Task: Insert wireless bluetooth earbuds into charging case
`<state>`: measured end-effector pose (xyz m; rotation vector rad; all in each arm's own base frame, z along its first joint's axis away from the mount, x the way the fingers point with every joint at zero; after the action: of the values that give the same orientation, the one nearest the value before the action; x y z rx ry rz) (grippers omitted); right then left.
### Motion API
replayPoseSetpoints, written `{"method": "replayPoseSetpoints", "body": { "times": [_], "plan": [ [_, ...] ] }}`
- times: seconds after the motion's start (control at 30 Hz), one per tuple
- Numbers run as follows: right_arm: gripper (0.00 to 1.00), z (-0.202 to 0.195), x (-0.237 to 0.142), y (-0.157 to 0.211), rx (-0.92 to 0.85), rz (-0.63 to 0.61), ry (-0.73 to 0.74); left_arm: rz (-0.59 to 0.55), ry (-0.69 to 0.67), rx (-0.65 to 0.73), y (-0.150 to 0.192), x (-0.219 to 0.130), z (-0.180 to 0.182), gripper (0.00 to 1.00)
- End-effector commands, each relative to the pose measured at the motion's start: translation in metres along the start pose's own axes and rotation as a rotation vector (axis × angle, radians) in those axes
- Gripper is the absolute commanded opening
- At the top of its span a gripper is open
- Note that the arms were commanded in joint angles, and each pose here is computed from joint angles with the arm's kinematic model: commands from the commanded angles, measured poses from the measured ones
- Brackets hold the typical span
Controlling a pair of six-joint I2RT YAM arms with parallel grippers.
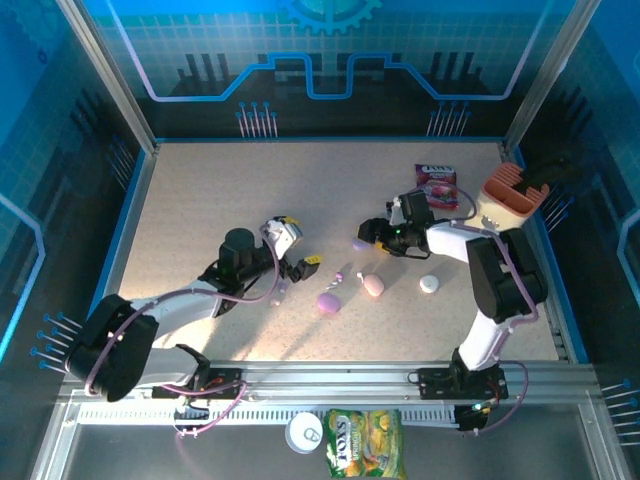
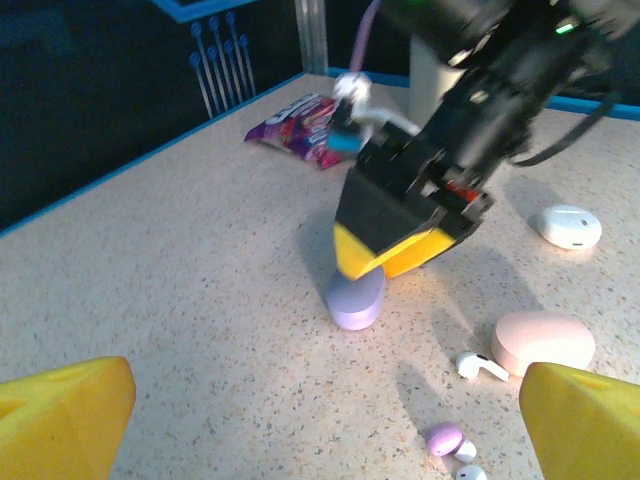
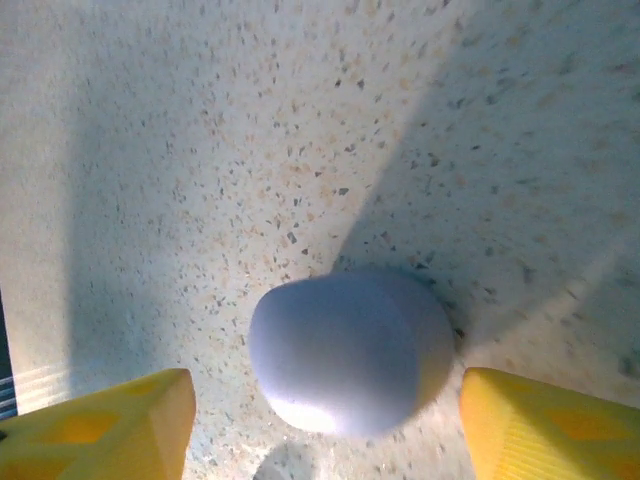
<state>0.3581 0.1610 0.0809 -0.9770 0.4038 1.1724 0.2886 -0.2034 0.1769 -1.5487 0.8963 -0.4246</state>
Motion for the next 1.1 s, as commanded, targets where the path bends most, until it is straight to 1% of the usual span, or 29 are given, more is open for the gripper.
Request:
{"method": "replayPoseSetpoints", "body": {
  "times": [0.0, 0.13, 0.2, 0.27, 0.3, 0.37, 0.4, 0.5, 0.57, 0.63, 0.7, 0.83, 0.9, 1.07],
  "plan": [
    [0.78, 0.008, -0.029, 0.000, -0.152, -0.008, 0.087, 0.006, -0.095, -0.170, -0.007, 0.010, 0.016, 0.99],
    [0.81, 0.036, -0.048, 0.013, -0.378, 0.003, 0.108, 0.047, -0.193, -0.325, -0.003, 0.014, 0.032, 0.99],
    [0.81, 0.054, -0.053, 0.024, -0.530, 0.006, 0.122, 0.102, -0.273, -0.444, 0.002, 0.015, 0.045, 0.99],
    [0.81, 0.076, -0.057, 0.032, -0.687, -0.019, 0.133, 0.164, -0.328, -0.524, 0.008, 0.015, 0.056, 0.99],
    [0.81, 0.082, -0.055, 0.047, -0.766, -0.008, 0.136, 0.196, -0.359, -0.572, 0.012, 0.013, 0.062, 0.99],
    [0.82, 0.101, -0.053, 0.063, -0.895, -0.027, 0.115, 0.235, -0.416, -0.689, 0.018, 0.009, 0.077, 0.99],
    [0.82, 0.110, -0.052, 0.072, -0.936, -0.032, 0.088, 0.250, -0.433, -0.760, 0.020, 0.007, 0.084, 0.99],
    [0.82, 0.125, -0.043, 0.093, -0.972, -0.032, 0.004, 0.249, -0.438, -0.948, 0.023, 0.001, 0.103, 0.99],
    [0.83, 0.130, -0.036, 0.106, -1.007, -0.010, -0.021, 0.226, -0.414, -1.013, 0.023, 0.000, 0.109, 0.99],
    [0.83, 0.132, -0.028, 0.119, -1.050, 0.008, -0.030, 0.196, -0.392, -1.039, 0.021, -0.001, 0.111, 0.99],
    [0.83, 0.132, -0.019, 0.133, -1.093, 0.020, -0.049, 0.180, -0.362, -1.037, 0.020, -0.001, 0.111, 0.99],
    [0.83, 0.132, -0.005, 0.154, -1.194, 0.027, -0.101, 0.179, -0.363, -1.036, 0.017, -0.003, 0.111, 0.99],
    [0.81, 0.129, 0.002, 0.164, -1.240, 0.024, -0.116, 0.176, -0.366, -1.030, 0.016, -0.004, 0.112, 0.99],
    [0.73, 0.125, 0.014, 0.175, -1.302, 0.012, -0.113, 0.175, -0.362, -0.998, 0.017, -0.008, 0.110, 0.99]
  ]
}}
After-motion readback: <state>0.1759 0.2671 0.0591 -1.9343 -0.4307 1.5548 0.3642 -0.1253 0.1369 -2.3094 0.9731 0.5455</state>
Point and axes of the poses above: each hand's point on the last joint's axis, 136 mm out from that joint toward the fingers, its own x axis out along the fingers, its own z axis along the line the jaws close on, y = z × x, the point moved 4 cm from there along -x, back along the fingers, and after that the axes turned 15 degrees about -x, right-handed, at the moved point
